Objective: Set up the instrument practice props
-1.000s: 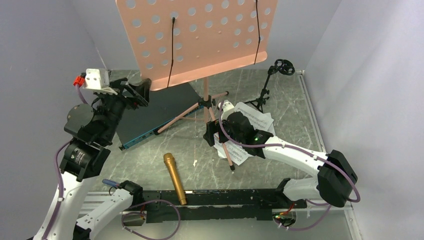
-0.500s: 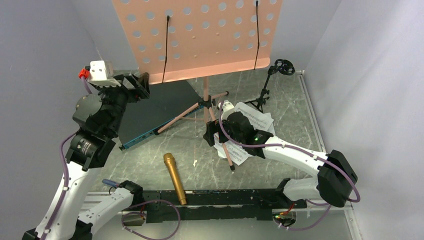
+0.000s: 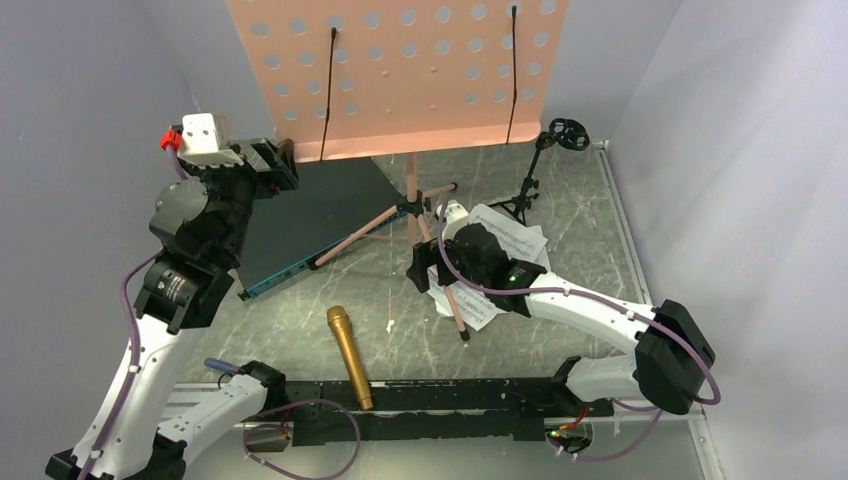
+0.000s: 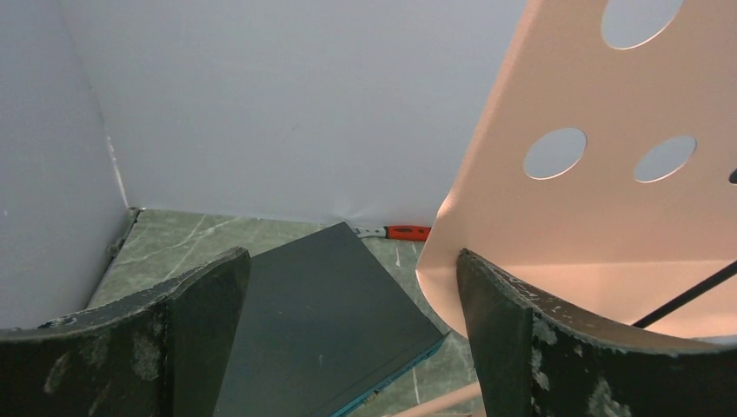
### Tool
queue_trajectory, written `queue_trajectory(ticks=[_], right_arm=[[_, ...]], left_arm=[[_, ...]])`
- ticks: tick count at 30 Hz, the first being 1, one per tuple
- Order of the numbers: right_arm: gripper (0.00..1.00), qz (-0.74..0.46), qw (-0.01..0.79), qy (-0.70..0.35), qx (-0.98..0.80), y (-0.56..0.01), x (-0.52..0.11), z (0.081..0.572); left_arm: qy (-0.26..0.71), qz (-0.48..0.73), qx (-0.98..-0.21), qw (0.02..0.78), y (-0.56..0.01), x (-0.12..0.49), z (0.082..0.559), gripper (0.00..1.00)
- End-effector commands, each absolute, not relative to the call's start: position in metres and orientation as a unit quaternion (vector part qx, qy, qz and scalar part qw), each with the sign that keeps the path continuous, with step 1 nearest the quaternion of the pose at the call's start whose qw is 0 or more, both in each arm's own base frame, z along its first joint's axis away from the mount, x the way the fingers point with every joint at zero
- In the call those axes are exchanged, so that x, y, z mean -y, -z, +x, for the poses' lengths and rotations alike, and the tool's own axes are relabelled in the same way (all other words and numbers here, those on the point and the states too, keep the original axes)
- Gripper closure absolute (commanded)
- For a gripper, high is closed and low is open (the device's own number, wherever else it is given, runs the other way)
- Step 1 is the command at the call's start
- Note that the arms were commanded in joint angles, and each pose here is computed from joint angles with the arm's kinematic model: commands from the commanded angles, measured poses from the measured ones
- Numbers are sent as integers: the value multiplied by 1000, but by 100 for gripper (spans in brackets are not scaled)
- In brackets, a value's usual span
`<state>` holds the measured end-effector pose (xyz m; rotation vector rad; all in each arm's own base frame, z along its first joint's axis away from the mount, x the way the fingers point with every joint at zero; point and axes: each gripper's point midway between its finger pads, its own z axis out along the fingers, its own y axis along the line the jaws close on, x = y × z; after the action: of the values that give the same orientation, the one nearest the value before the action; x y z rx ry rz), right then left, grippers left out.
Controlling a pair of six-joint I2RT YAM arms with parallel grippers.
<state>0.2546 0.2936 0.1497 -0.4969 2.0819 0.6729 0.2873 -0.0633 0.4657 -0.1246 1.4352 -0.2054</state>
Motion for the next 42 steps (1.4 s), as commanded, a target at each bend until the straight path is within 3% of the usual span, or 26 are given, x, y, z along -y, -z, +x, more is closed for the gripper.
queue_trajectory(ticks=[1,16,29,35,42], right_arm=[[2,-189,457,-291,-819,-171,-300,260],[2,-189,458,-291,-818,-172,-299,260],[1,-185,467,-294,-813,-181,-298,260],[1,-186,467,-298,-811,-184,-299,260],[1,-188,470,-302,-808,-191,-299,258]], left_arm=[[62,-76,-645,758,-479,50,291,7],[59,-78,-636,765,-482,48,289,7],[130,-45,-612,779,-488,56,247,7],[135,-48,-633,761,-462,51,229,7],[123,-68,-700,700,-394,48,227,7]])
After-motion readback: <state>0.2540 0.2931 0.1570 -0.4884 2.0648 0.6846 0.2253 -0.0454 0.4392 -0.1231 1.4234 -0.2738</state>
